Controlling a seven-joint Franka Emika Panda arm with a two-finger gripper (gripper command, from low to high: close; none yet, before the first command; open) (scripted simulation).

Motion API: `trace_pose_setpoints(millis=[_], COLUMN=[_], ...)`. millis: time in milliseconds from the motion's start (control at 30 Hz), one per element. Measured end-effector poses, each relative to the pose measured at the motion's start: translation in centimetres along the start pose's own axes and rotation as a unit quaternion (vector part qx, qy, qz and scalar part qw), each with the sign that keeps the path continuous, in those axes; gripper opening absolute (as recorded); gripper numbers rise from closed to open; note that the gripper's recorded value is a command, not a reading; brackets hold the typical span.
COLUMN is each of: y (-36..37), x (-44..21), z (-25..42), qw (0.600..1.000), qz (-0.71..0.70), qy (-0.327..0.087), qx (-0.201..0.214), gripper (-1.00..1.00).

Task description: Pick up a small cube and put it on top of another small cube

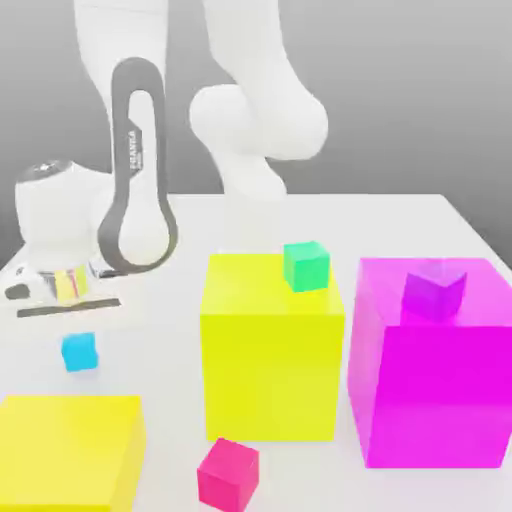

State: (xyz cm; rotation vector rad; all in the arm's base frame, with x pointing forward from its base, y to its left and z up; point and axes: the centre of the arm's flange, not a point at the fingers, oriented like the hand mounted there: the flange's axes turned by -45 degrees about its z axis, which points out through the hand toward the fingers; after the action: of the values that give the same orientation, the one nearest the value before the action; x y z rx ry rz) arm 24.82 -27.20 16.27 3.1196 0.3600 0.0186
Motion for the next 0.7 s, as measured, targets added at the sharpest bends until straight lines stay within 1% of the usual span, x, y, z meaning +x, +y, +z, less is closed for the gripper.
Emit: trace_pose_setpoints(millis=[167, 233, 333, 400, 533, 700], y=[-0.2, -0.1, -0.1, -0.5, -2.3, -4.9], x=[-0.4, 2.5, 8.4, 11.8, 14.8, 17.6], z=[-2.4, -3.1, -4.3, -5.0, -5.2, -5.3], qw=[1.0, 0.999, 0.984, 0.966, 0.919, 0.838], qz=[0.0, -0.048, -0.176, -0.259, -0.394, -0.546], qy=[-0.004, 0.002, 0.012, 0.018, 0.017, 0.014], qx=[0.002, -0.002, -0.008, -0.011, -0.005, 0.003], gripper=[-1.0, -1.0, -1.0, -1.0, -1.0, -1.0])
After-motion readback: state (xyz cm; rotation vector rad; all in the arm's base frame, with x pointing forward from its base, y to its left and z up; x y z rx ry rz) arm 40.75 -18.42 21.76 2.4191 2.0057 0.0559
